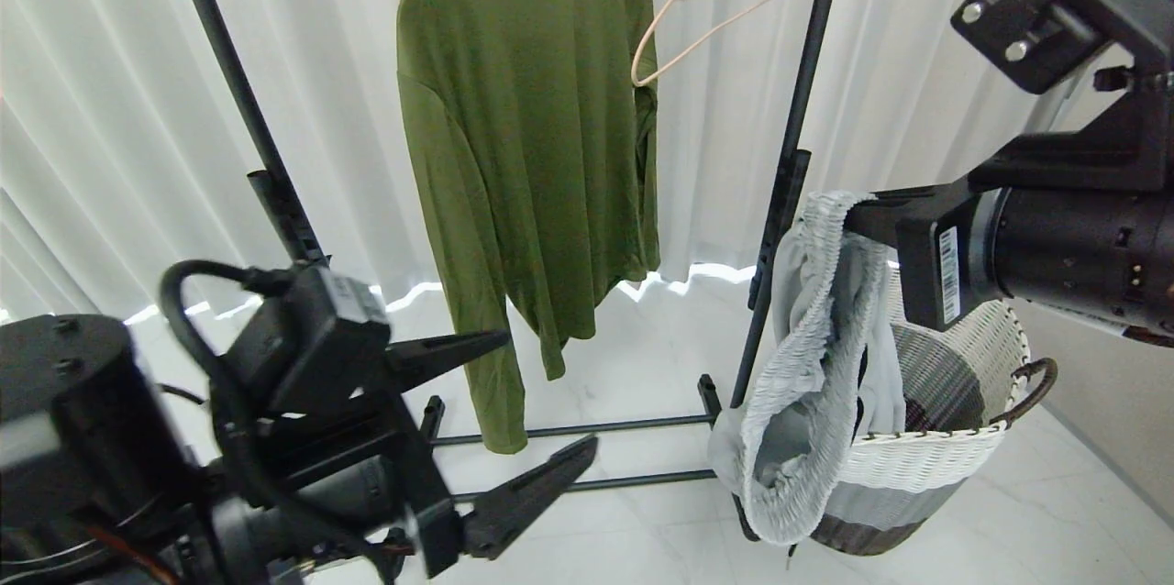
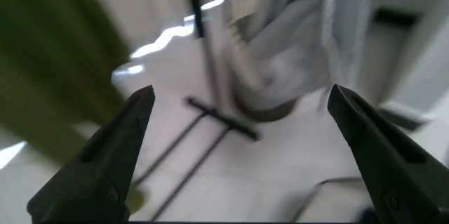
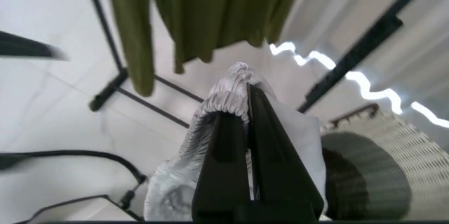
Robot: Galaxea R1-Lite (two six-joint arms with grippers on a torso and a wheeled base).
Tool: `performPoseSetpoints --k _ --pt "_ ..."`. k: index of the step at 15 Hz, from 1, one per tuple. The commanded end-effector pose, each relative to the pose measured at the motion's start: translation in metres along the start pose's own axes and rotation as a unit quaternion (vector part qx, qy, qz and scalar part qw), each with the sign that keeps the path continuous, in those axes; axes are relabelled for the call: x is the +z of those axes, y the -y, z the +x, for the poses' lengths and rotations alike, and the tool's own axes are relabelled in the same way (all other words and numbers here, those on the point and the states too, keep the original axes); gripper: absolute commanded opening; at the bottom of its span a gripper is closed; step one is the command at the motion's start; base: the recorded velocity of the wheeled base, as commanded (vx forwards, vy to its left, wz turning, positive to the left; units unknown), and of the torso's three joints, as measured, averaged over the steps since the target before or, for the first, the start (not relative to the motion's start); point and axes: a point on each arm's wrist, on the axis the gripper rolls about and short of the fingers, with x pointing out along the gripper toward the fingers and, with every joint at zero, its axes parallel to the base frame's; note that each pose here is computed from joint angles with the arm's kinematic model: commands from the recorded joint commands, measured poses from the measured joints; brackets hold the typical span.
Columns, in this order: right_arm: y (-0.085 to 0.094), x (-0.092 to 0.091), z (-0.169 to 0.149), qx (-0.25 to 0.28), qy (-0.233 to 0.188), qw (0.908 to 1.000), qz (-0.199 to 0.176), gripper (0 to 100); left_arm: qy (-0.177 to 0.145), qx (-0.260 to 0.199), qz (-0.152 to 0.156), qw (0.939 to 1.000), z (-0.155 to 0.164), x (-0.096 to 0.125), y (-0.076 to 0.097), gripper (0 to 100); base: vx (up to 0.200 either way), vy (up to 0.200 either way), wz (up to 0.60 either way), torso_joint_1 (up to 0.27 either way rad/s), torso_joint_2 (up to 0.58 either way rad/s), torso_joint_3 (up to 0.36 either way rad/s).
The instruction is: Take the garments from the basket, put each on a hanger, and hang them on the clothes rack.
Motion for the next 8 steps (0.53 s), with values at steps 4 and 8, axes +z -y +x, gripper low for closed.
performPoseSetpoints --k 4,8 --pt "-0.014 0.006 -0.006 0.032 0.013 0.9994 -0.003 0 -0.043 -0.063 -0.053 0.9957 0.092 -0.003 0.063 100 0.000 0.000 0.00 0.000 0.00 0.000" --pt "-0.016 0.007 -0.009 0.038 0.016 0.9991 -0.003 0 -0.086 0.031 -0.141 0.9858 0.107 -0.027 0.057 100 0.000 0.000 0.00 0.000 0.00 0.000"
